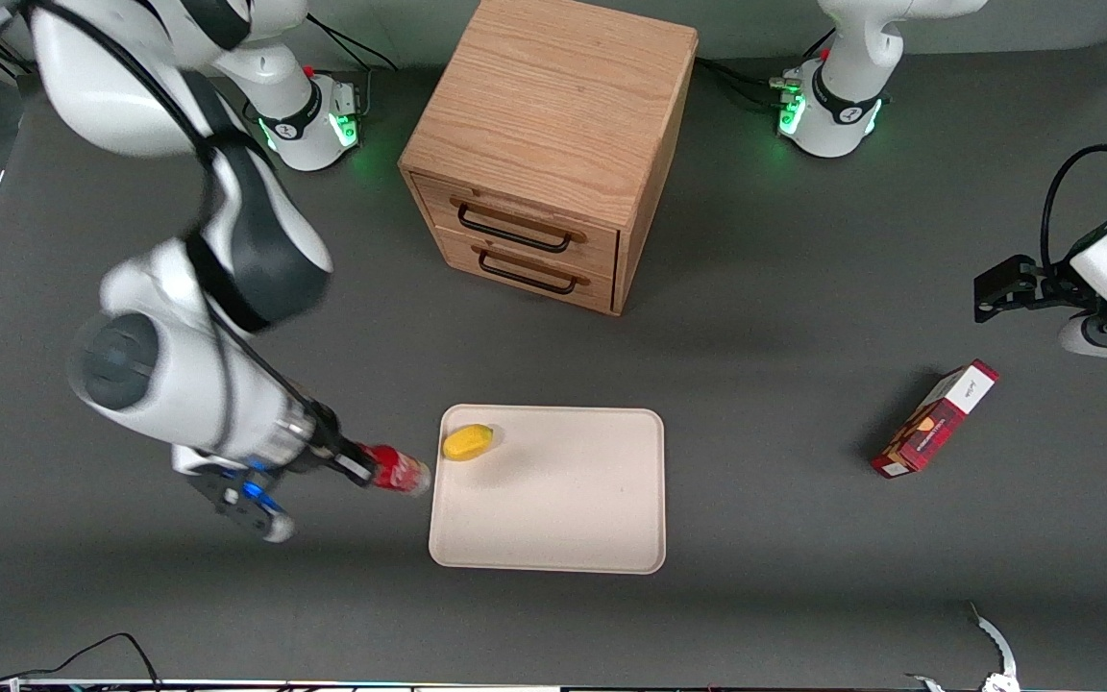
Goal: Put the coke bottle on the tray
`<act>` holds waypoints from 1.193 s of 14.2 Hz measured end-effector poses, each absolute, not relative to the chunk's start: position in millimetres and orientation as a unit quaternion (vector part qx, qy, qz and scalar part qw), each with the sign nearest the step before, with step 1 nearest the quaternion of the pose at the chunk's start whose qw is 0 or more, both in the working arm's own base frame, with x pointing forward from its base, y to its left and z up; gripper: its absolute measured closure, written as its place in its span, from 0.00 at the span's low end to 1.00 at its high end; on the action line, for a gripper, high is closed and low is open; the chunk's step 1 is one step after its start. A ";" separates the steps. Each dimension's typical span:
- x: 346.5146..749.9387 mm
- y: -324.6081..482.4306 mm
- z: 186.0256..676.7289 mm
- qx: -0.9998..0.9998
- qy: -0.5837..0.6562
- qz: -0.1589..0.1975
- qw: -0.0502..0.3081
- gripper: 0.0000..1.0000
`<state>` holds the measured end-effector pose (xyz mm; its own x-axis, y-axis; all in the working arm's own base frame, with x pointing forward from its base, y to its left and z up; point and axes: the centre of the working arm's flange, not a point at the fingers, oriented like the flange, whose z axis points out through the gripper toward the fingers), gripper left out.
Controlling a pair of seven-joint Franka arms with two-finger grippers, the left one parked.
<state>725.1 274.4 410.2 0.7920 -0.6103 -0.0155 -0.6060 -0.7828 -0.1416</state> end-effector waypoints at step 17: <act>634.4 216.7 613.7 -0.986 0.167 0.007 -0.022 0.00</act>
<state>634.4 216.7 613.7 0.9439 -0.3302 -0.0070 -0.3296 -0.9430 0.0456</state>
